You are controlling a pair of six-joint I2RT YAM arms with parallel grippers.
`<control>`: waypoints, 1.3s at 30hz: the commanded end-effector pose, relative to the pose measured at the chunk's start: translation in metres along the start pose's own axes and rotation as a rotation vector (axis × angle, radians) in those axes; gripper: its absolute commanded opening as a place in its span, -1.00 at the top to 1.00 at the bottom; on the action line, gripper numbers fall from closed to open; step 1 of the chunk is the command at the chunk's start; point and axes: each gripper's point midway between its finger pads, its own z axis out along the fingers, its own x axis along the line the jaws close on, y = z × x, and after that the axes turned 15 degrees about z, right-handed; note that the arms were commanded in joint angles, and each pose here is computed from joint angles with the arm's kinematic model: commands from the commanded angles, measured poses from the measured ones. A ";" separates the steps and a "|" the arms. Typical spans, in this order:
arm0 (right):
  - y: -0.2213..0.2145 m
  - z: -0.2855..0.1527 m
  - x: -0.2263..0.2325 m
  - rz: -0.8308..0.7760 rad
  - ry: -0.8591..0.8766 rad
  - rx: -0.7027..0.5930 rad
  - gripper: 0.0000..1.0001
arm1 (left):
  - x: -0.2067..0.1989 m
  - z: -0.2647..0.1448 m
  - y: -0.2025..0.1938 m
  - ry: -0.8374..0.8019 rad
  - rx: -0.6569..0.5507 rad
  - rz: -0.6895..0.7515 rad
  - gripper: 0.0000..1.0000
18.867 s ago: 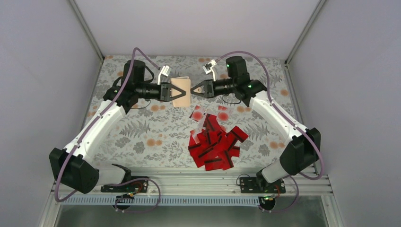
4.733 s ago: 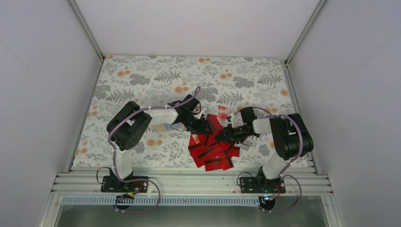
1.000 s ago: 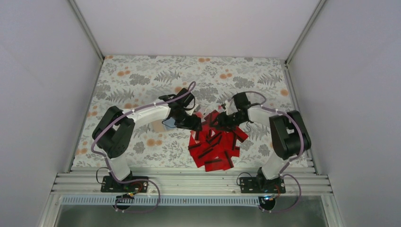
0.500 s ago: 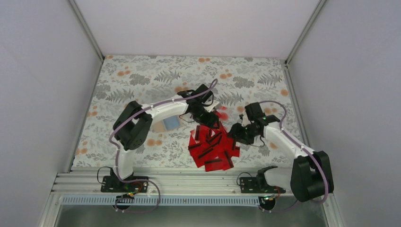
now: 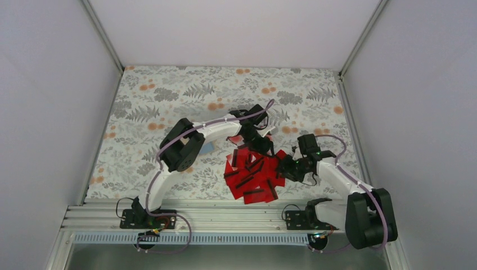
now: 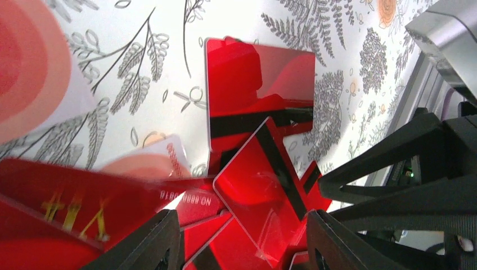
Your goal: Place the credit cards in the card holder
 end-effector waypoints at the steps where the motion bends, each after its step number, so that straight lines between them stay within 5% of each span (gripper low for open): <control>1: 0.008 0.005 0.001 0.035 0.067 -0.017 0.38 | -0.013 0.013 0.006 -0.054 0.024 0.007 -0.14; 20: 0.012 0.027 -0.025 0.065 0.063 0.010 0.47 | -0.009 0.038 -0.004 -0.081 0.097 0.018 -0.15; 39: 0.006 0.039 -0.024 0.096 0.075 0.096 0.73 | 0.020 0.014 -0.019 0.213 0.143 -0.043 -0.28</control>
